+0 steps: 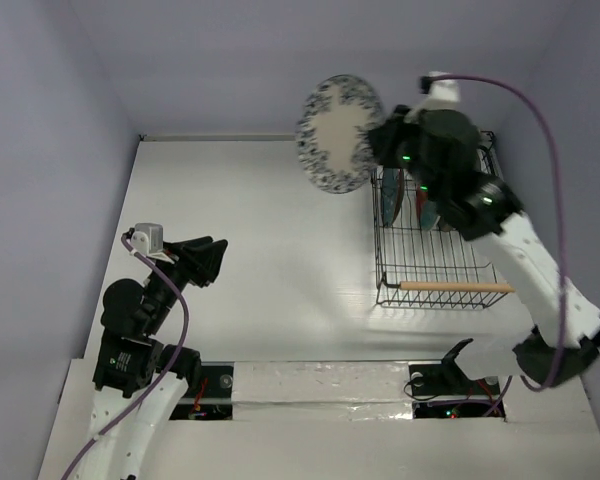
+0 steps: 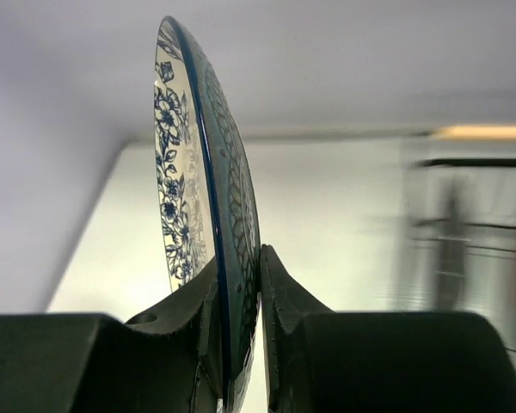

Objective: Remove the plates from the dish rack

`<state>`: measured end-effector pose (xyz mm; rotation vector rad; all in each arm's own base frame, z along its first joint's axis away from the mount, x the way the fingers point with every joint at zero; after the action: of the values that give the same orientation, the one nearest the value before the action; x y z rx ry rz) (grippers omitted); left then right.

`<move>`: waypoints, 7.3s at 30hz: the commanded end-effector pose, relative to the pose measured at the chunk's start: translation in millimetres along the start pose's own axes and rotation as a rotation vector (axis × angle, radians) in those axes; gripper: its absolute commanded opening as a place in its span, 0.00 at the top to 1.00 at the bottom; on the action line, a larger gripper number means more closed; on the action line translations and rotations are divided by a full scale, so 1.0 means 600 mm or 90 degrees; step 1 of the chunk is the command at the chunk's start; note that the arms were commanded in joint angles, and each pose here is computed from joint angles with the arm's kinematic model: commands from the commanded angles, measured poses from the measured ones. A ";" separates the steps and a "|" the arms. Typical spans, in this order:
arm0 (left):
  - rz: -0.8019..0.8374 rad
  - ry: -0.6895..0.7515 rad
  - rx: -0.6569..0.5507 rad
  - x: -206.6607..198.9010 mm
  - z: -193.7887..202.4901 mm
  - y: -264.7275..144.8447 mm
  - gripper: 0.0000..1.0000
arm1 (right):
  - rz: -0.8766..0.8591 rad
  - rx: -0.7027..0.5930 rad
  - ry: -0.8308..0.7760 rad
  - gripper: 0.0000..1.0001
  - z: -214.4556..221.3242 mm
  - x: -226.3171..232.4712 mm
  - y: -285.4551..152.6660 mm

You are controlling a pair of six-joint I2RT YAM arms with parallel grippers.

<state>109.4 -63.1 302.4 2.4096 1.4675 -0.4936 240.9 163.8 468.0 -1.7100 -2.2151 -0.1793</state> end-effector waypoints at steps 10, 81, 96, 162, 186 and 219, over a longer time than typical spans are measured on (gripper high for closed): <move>-0.021 -0.001 -0.058 -0.004 -0.022 -0.010 0.60 | -0.259 0.144 0.154 1.00 0.218 0.212 0.219; -0.010 0.000 -0.042 -0.004 -0.018 -0.003 0.94 | 0.183 0.043 -0.051 1.00 0.168 -0.022 0.079; -0.003 0.001 -0.041 -0.005 -0.017 -0.005 0.70 | 0.352 0.129 -0.152 0.34 0.162 -0.164 0.157; -0.012 -0.004 -0.035 -0.002 -0.015 -0.001 0.59 | -0.283 0.083 0.240 1.00 0.152 0.162 0.182; -0.007 -0.003 -0.033 -0.002 -0.013 0.000 0.59 | -0.201 0.273 0.334 1.00 0.425 0.146 0.312; -0.004 -0.003 -0.039 -0.004 -0.015 -0.003 0.59 | 0.031 0.419 0.010 0.10 0.553 0.071 0.273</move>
<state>109.3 -60.7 302.3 2.3656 1.5047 -0.5050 324.0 345.6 142.9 -1.2616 -1.8474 0.3818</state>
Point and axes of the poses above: each gripper's point midway between its finger pads, its own y axis out along the fingers, its own x axis along the line the jaws close on, z = x × y, the point moved 10 cm from there along -y, back along the fingers
